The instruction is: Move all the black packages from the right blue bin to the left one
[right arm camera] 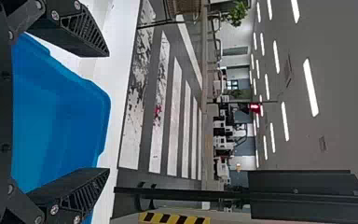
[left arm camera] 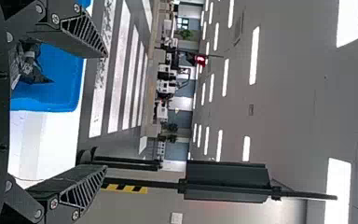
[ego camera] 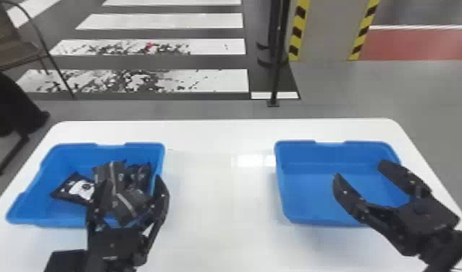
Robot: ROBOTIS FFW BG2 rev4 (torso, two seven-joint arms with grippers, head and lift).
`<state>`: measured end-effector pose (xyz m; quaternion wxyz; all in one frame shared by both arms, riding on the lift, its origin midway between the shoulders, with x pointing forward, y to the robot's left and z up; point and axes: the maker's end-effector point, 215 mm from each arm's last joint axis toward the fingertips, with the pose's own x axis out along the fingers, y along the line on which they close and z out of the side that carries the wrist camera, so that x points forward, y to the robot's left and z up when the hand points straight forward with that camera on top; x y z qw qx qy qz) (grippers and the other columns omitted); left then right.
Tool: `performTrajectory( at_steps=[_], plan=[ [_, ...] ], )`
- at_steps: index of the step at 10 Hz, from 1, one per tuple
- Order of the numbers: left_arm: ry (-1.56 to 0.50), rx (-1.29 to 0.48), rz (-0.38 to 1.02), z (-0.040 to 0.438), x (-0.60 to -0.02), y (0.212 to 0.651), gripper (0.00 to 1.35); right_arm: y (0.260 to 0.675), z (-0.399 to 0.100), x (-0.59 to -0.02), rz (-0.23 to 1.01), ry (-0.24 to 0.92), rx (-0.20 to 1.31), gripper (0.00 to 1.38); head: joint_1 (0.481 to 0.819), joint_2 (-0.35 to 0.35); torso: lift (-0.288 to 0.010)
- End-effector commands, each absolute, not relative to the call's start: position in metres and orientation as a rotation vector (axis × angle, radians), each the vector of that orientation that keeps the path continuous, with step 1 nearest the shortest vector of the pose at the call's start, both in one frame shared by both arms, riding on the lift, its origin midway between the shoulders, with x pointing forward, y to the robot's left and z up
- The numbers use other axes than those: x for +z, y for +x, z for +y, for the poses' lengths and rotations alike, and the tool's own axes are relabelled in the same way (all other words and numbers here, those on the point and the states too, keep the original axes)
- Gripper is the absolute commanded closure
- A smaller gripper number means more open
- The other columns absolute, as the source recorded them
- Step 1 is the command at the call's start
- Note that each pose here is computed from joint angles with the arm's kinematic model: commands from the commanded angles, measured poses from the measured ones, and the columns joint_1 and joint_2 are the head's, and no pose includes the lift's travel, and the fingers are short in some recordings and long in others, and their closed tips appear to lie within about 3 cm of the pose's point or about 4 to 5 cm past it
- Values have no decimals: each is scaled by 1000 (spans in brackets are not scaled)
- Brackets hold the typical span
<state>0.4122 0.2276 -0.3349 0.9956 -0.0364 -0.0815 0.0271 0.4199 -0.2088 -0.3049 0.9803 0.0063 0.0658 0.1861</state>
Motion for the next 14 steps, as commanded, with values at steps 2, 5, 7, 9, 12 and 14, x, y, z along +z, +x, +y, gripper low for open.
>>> performTrajectory(
  at_steps=[2,5,7,9,12,14],
  plan=[
    [-78,54,-168,227,-333,412,211,420,-209,-306,135,15,375,163,695,26,-154],
    [-80,52,-170,226,-332,413,211,420,-208,-305,133,13,378,163,695,25,-154],
    [-85,54,-172,227,-331,414,211,420,-208,-305,133,13,378,163,695,25,-154],
    [-89,53,-171,226,-331,414,211,420,-208,-303,130,12,380,163,695,25,-154],
    [-92,47,-170,223,-331,416,211,420,-208,-302,123,9,381,163,695,24,-154],
    [-94,48,-173,224,-330,416,211,421,-209,-301,115,12,378,165,695,21,-154]
  ],
)
